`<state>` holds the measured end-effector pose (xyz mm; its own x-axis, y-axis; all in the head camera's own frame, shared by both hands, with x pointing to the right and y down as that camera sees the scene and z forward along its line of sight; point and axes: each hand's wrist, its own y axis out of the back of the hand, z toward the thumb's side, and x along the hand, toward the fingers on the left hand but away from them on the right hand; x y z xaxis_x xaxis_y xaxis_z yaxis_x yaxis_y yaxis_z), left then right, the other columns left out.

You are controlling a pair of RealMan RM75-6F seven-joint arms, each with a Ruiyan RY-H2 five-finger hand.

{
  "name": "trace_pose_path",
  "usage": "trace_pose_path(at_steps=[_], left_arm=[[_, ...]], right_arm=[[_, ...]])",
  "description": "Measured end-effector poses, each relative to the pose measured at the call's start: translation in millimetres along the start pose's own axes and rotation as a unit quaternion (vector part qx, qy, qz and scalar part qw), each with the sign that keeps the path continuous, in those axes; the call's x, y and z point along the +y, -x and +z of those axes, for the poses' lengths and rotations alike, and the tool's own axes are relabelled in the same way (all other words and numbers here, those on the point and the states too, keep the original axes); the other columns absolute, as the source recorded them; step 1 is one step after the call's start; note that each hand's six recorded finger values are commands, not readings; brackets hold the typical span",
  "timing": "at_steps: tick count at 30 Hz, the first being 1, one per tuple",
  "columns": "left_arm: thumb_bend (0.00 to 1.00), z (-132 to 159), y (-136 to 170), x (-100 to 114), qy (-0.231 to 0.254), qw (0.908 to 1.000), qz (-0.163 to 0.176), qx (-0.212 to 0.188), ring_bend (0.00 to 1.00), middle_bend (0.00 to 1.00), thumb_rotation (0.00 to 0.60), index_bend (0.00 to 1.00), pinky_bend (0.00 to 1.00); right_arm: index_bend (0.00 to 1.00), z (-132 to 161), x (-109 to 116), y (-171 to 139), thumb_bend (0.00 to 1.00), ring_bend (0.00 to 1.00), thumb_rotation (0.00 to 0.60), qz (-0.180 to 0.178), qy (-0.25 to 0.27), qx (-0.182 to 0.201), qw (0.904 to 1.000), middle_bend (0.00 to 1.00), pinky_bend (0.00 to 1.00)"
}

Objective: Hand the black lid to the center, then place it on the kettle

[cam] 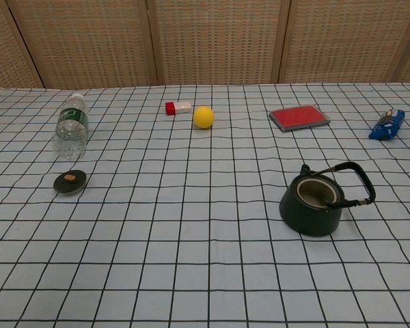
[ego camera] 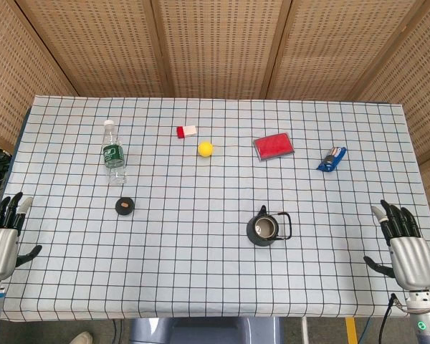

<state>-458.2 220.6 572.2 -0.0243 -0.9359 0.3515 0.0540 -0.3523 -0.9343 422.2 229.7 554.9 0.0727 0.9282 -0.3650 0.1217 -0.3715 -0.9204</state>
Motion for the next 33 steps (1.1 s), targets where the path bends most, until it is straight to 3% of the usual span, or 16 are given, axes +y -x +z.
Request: trace_pose_path(at_steps=[13,29,33], left_arm=[[0.11,-1.9,0.2,5.0,0.005,1.0,0.001,0.003,0.0,0.0,0.6,0.0,0.0],[0.11,3.9,-2.3,-4.7,0.001,0.9998,-0.022,-0.004,0.0,0.0,0.6,0.0,0.0],[0.11,8.9,-3.8,-6.9,0.0,0.9996,-0.024,-0.01,0.0,0.0,0.6,0.08,0.0]], right_arm=[[0.08,2.4,-2.4,-1.4,0.11,0.0,0.6,0.007,-0.001,0.002,1.0,0.0,0.0],[0.07,0.5,-2.1,-1.1,0.11,0.0,0.6,0.013,0.0,-0.003,0.9999,0.0,0.0],[0.07,0.1,0.2,-1.6,0.11,0.0,0.6,0.011,0.005,-0.003,0.9999,0.0,0.0]])
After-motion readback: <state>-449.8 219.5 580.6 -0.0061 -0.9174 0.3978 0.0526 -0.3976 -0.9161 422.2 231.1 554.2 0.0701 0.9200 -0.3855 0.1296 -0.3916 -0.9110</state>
